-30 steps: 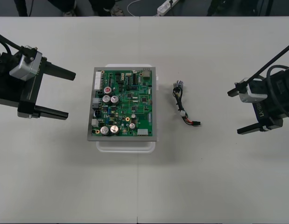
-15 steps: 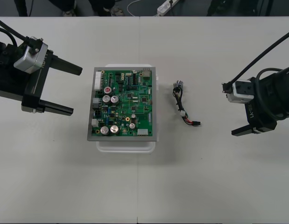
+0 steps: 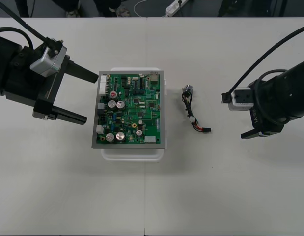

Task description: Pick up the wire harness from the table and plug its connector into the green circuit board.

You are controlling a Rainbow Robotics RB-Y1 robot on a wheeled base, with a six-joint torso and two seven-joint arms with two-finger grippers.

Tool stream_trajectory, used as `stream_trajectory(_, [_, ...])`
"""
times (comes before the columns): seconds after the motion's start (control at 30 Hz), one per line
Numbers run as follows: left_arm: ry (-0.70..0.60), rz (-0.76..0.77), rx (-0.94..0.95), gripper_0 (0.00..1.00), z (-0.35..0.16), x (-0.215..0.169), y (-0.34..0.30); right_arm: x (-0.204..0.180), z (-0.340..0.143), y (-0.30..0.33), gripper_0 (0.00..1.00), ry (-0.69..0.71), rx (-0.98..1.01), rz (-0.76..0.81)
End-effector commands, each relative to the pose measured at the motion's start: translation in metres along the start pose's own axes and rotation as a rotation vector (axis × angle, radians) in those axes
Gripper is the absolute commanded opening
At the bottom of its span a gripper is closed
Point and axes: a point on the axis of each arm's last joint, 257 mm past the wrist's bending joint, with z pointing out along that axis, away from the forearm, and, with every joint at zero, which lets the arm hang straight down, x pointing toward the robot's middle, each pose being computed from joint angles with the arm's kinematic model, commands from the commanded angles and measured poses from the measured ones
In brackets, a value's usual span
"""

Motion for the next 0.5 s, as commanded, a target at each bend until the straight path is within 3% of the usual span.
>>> stream_trajectory(0.03, [0.044, 0.001, 0.014, 0.91, -0.003, -0.013, 0.004, -0.009, 0.001, -0.006, 1.00, 0.044, 0.021, -0.022])
stream_trajectory(0.5, [-0.019, -0.010, -0.090, 0.91, 0.023, -0.034, 0.036, -0.019, 0.023, -0.011, 1.00, 0.058, 0.058, 0.005])
